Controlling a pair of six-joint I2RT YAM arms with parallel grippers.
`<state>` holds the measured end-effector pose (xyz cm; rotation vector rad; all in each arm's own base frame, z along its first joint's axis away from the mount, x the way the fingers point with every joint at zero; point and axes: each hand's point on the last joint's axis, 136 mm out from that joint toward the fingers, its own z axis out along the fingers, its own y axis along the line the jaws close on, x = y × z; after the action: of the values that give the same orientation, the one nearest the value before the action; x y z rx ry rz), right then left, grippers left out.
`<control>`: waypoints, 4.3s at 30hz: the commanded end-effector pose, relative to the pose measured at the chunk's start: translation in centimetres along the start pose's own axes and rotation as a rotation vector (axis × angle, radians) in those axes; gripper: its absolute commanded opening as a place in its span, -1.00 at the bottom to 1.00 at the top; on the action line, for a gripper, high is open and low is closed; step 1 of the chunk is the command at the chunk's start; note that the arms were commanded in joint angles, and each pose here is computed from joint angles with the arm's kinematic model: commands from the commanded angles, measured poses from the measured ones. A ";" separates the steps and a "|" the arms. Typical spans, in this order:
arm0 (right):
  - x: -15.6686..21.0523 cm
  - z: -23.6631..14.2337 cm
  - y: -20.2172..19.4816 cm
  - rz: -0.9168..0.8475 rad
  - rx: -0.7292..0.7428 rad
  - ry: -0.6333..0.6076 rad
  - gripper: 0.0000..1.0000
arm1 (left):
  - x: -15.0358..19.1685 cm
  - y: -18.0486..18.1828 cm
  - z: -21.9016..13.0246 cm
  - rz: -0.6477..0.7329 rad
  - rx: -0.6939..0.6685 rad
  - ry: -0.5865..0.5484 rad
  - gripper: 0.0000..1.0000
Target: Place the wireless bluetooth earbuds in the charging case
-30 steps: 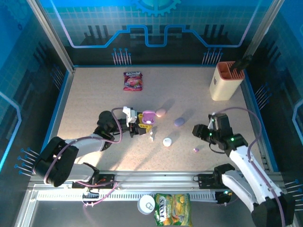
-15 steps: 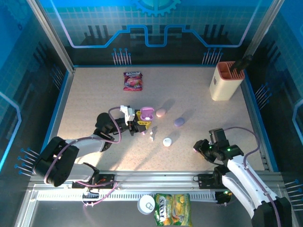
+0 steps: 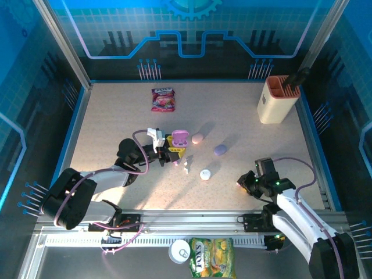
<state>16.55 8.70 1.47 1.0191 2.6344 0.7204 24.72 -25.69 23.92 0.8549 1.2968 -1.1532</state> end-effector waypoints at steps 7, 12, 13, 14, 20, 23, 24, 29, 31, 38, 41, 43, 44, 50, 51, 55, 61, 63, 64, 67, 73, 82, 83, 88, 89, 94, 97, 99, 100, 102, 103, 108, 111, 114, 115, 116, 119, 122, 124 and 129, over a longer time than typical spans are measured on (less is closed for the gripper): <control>-0.6 0.5 -0.3 -0.072 0.039 0.001 -0.63 | -0.1 -0.2 -0.4 0.010 0.003 -0.002 -0.31; -1.1 0.0 0.5 -0.202 0.086 0.016 -0.64 | 0.5 0.1 -0.3 0.010 -0.011 0.025 -0.30; -1.2 0.0 0.6 -0.227 0.102 0.019 -0.65 | 0.6 0.1 -0.3 0.012 -0.013 0.030 -0.30; -1.3 -0.1 0.9 -0.263 0.116 0.026 -0.66 | 0.7 0.2 -0.3 0.008 -0.017 0.036 -0.30; -1.3 0.1 3.2 -0.516 0.211 0.102 -0.65 | 1.3 0.6 -0.3 0.009 -0.032 0.061 -0.30; -1.0 0.9 3.8 -0.622 0.281 0.186 -0.64 | 1.5 0.7 -0.3 0.011 -0.035 0.068 -0.30; -1.0 1.2 4.0 -0.658 0.309 0.208 -0.64 | 1.6 0.7 -0.3 0.009 -0.036 0.071 -0.30; -1.4 1.9 5.2 -0.774 0.410 0.258 -0.64 | 1.9 0.7 -0.4 0.006 -0.039 0.083 -0.30; -1.8 1.8 5.8 -0.807 0.445 0.246 -0.64 | 2.0 0.7 -0.5 0.006 -0.044 0.088 -0.30; -3.0 0.2 7.4 -0.898 0.549 0.190 -0.63 | 2.6 1.0 -0.7 0.005 -0.063 0.104 -0.30; -3.2 -0.4 7.7 -0.903 0.569 0.173 -0.64 | 2.8 1.3 -0.6 0.007 -0.073 0.109 -0.30; -3.5 -0.8 7.8 -0.902 0.590 0.160 -0.65 | 3.0 1.4 -0.6 0.005 -0.073 0.113 -0.30; -3.6 -1.0 7.8 -0.902 0.600 0.157 -0.65 | 3.0 1.4 -0.5 0.003 -0.074 0.114 -0.30; -3.7 -1.6 8.8 -0.920 0.583 0.133 -0.65 | 3.6 1.6 -0.4 0.000 -0.071 0.132 -0.28; -3.6 -1.7 9.1 -0.925 0.570 0.135 -0.64 | 3.6 1.7 -0.4 -0.001 -0.073 0.135 -0.28; -2.2 -2.4 12.6 -1.023 0.422 0.116 -0.65 | 4.0 1.6 -0.3 -0.005 -0.061 0.149 -0.28; 1.1 -5.6 20.0 -1.223 0.139 0.049 -0.65 | 4.7 1.4 -0.1 -0.007 -0.025 0.166 -0.30; 2.5 -6.9 22.2 -1.293 0.055 0.039 -0.66 | 4.9 1.2 -0.1 -0.012 -0.011 0.172 -0.30; 3.3 -7.5 23.4 -1.325 0.010 0.038 -0.66 | 4.9 1.2 0.0 -0.014 -0.003 0.172 -0.31; 5.5 -8.8 25.8 -1.415 -0.079 0.045 -0.67 | 4.9 1.1 0.1 -0.015 0.013 0.174 -0.31; 8.3 -9.3 28.4 -1.532 -0.156 0.064 -0.68 | 4.9 0.6 0.2 -0.035 0.049 0.182 -0.32; 9.6 -8.2 29.3 -1.592 -0.166 0.103 -0.68 | 4.6 0.1 0.2 -0.043 0.068 0.181 -0.33; 9.6 -8.1 29.3 -1.594 -0.167 0.105 -0.68 | 4.5 0.1 0.2 -0.041 0.068 0.179 -0.33; 9.6 -7.4 29.0 -1.608 -0.146 0.111 -0.69 | 4.3 0.0 0.2 -0.043 0.073 0.175 -0.33; 9.7 -7.2 28.9 -1.610 -0.144 0.116 -0.69 | 4.2 0.0 0.2 -0.043 0.075 0.174 -0.33; 9.6 -6.4 28.6 -1.620 -0.117 0.116 -0.69 | 4.1 -0.2 0.2 -0.045 0.081 0.172 -0.33; 9.5 -6.1 28.5 -1.624 -0.114 0.110 -0.69 | 4.0 -0.3 0.1 -0.041 0.079 0.170 -0.33; 9.4 -5.8 28.4 -1.627 -0.101 0.106 -0.69 | 4.0 -0.3 0.1 -0.041 0.081 0.169 -0.33; 9.3 -5.6 28.4 -1.628 -0.094 0.106 -0.69 | 4.0 -0.3 0.1 -0.041 0.081 0.169 -0.33; 9.3 -5.5 28.4 -1.629 -0.090 0.107 -0.69 | 4.1 -0.3 0.1 -0.044 0.081 0.171 -0.33; 9.3 -5.4 28.4 -1.631 -0.089 0.105 -0.69 | 4.0 -0.4 0.1 -0.044 0.082 0.171 -0.33; 9.5 -5.4 28.1 -1.647 -0.086 0.121 -0.65 | 4.1 -0.2 0.1 -0.042 0.074 0.171 -0.33; 9.8 -5.6 28.2 -1.650 -0.104 0.130 -0.58 | 4.1 -0.1 0.1 -0.043 0.072 0.172 -0.33; 10.0 -6.1 28.6 -1.634 -0.135 0.124 -0.49 | 4.2 -0.1 0.1 -0.044 0.072 0.173 -0.33; 10.1 -6.3 28.8 -1.629 -0.146 0.118 -0.44 | 4.3 -0.1 0.1 -0.046 0.071 0.175 -0.33; 10.1 -6.5 29.0 -1.623 -0.157 0.113 -0.38 | 4.3 -0.1 0.1 -0.049 0.071 0.175 -0.33; 10.1 -7.1 29.4 -1.606 -0.188 0.106 -0.30 | 4.4 0.0 0.1 -0.053 0.071 0.177 -0.33; 10.1 -7.4 29.6 -1.591 -0.208 0.102 -0.23 | 4.5 0.0 0.1 -0.053 0.071 0.177 -0.33; 10.2 -7.9 29.8 -1.581 -0.234 0.096 -0.19 | 4.4 0.0 0.0 -0.048 0.068 0.174 -0.34; 10.1 -10.1 30.5 -1.533 -0.366 0.037 -0.02 | 4.5 0.7 -0.4 -0.044 0.035 0.153 -0.33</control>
<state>22.94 31.31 22.80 -1.1227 2.3194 0.5502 24.56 -26.24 18.54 0.9755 1.4743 -1.1777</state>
